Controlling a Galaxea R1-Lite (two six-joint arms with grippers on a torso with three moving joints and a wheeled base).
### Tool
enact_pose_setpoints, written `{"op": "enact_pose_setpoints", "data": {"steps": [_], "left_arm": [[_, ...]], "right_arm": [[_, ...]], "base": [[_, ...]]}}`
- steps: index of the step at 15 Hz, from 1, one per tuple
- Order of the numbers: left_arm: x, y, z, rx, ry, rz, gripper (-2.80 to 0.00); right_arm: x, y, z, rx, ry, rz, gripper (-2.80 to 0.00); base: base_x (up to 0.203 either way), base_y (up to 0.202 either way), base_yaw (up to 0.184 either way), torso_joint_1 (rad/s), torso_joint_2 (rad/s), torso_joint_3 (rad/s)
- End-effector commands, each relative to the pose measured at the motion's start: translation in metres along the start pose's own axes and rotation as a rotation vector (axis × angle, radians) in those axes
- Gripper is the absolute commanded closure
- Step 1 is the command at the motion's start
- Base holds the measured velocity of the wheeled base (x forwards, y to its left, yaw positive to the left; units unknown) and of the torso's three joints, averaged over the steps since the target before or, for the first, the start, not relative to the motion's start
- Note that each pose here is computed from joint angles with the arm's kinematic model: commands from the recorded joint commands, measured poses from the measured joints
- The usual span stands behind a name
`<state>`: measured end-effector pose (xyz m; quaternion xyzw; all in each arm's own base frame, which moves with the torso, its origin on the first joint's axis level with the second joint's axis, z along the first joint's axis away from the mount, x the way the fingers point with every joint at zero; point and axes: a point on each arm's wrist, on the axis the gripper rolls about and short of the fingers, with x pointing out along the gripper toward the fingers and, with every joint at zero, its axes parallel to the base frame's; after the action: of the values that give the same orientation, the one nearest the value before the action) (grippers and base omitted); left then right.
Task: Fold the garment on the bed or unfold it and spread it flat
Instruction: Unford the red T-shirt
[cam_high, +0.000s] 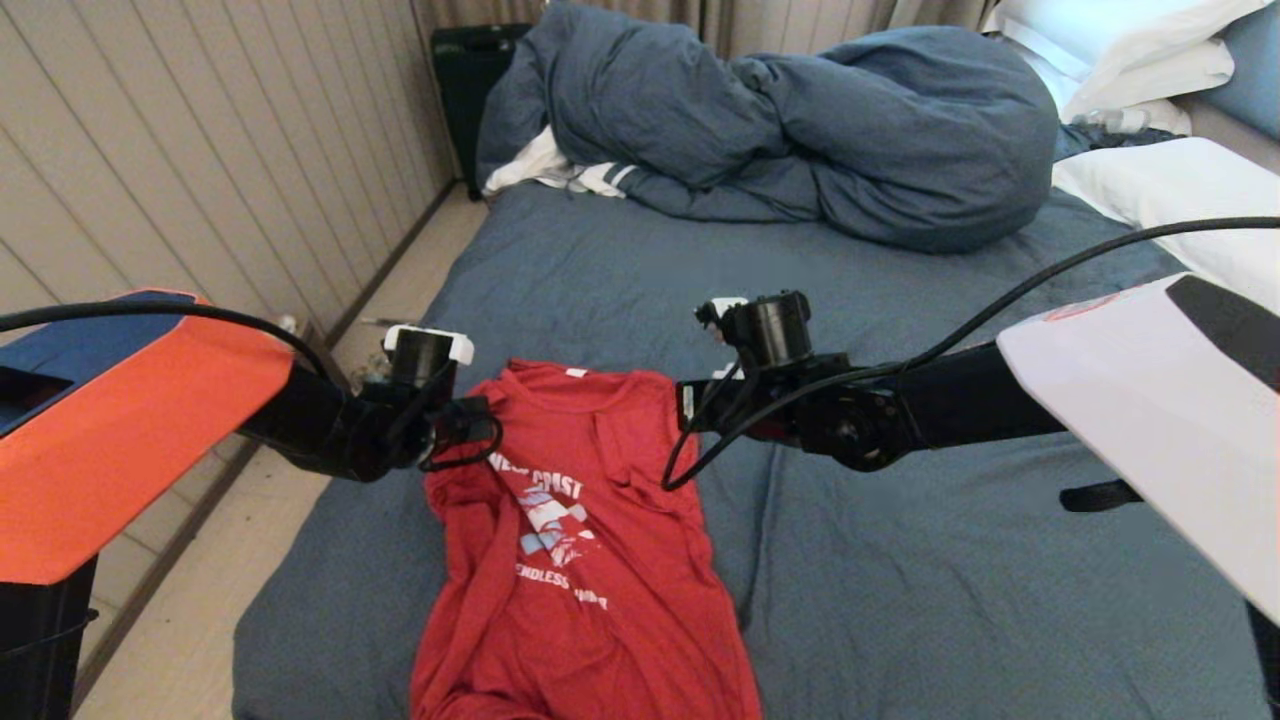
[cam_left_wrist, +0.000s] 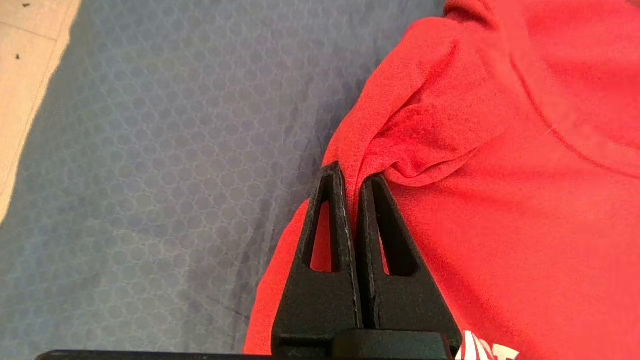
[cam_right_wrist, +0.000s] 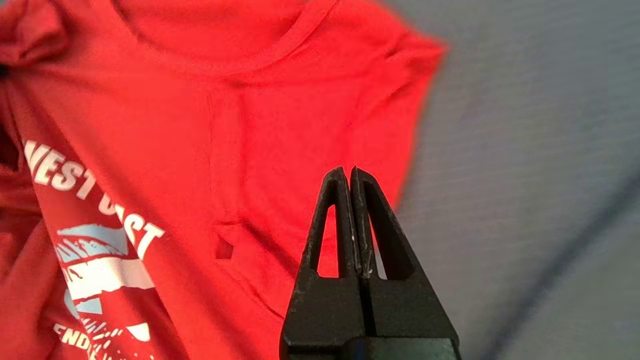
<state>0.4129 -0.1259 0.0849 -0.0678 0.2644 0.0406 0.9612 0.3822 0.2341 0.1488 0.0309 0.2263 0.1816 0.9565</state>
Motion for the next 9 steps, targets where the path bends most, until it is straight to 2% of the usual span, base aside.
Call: {"op": "enact_pose_setpoints", "data": {"steps": [1, 3, 8, 9], "left_arm": [[0.003, 0.000, -0.004, 0.000, 0.008, 0.004, 0.00], [0.003, 0.000, -0.005, 0.000, 0.010, 0.004, 0.00], [0.003, -0.001, -0.003, -0.005, -0.001, -0.001, 0.00], [0.003, -0.001, -0.004, -0.005, -0.001, -0.001, 0.00]], "right_arm": [[0.018, 0.006, -0.018, -0.010, 0.042, 0.006, 0.00], [0.033, 0.020, -0.035, -0.024, 0.077, 0.026, 0.00], [0.056, 0.081, -0.057, -0.087, 0.078, 0.129, 0.00], [0.059, 0.090, -0.064, -0.103, 0.109, 0.137, 0.00]], "base": [[0.000, 0.000, 0.000, 0.000, 0.00, 0.000], [0.000, 0.000, 0.000, 0.000, 0.00, 0.000], [0.000, 0.000, 0.000, 0.000, 0.00, 0.000], [0.000, 0.000, 0.000, 0.000, 0.00, 0.000]]}}
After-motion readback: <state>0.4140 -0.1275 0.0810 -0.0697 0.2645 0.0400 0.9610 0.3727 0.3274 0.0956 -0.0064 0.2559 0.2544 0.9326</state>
